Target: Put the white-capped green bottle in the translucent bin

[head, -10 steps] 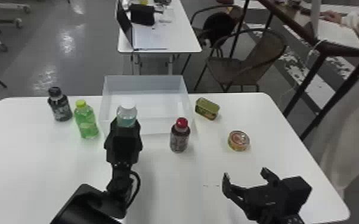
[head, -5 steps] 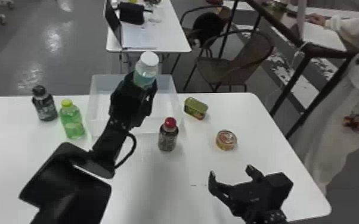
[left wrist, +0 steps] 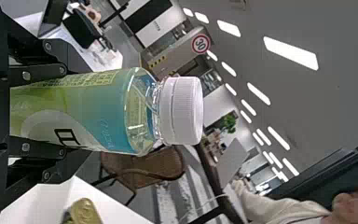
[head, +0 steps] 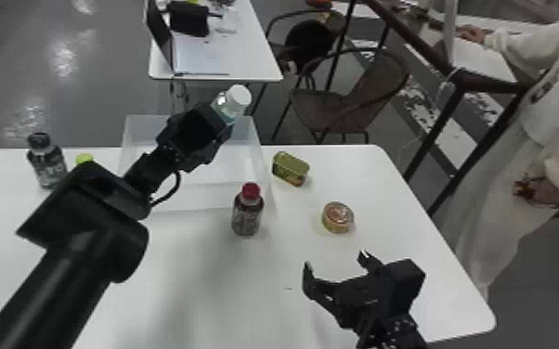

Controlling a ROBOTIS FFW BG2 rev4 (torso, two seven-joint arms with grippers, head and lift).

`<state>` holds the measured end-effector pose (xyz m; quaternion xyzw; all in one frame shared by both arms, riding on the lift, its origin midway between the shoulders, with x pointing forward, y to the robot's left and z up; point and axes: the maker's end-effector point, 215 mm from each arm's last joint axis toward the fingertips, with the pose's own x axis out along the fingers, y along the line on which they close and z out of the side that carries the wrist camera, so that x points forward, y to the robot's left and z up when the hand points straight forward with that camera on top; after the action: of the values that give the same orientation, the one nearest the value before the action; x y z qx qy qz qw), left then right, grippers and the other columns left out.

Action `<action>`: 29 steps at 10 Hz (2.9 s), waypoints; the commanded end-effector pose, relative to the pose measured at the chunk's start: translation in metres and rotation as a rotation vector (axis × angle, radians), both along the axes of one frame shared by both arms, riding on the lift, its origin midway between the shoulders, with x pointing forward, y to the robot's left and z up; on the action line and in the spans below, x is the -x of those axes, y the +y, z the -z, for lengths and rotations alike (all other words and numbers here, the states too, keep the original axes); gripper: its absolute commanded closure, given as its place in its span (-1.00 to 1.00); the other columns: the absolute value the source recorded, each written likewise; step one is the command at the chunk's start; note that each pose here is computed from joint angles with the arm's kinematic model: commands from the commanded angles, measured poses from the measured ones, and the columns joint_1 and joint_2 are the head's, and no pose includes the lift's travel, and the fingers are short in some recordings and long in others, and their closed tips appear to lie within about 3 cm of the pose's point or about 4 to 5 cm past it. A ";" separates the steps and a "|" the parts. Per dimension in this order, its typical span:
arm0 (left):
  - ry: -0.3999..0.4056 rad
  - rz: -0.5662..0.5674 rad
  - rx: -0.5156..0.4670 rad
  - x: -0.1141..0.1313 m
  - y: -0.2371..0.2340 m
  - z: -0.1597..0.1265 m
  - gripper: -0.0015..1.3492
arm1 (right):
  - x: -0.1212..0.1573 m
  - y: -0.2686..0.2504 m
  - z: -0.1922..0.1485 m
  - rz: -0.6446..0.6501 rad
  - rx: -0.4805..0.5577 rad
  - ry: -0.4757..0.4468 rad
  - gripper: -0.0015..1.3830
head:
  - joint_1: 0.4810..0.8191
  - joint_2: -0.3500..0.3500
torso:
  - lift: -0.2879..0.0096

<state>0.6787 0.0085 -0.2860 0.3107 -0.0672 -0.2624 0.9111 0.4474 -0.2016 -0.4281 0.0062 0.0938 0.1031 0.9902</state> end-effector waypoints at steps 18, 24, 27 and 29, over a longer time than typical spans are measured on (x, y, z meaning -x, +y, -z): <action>0.206 -0.507 0.603 0.233 0.206 0.134 -0.83 | 0.017 -0.066 -0.027 0.133 0.066 -0.035 -0.92 | 0.27 -0.29 | 0.47; 0.128 -0.697 0.680 0.308 0.274 0.149 -0.89 | 0.042 -0.077 -0.020 0.176 0.069 0.002 -0.92 | 0.27 0.03 | 0.47; 0.136 -0.697 0.707 0.309 0.270 0.150 -0.87 | 0.051 -0.075 -0.014 0.174 0.068 0.022 -0.92 | 0.27 0.01 | 0.47; 0.154 -0.703 0.724 0.310 0.267 0.155 -0.87 | 0.055 -0.072 -0.013 0.167 0.072 0.029 -0.92 | 0.27 0.01 | 0.47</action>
<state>0.3687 0.2772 -0.4399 -0.0378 0.0207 0.0771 0.9961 0.3936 -0.2746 -0.4152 -0.0198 0.1099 0.0160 0.9936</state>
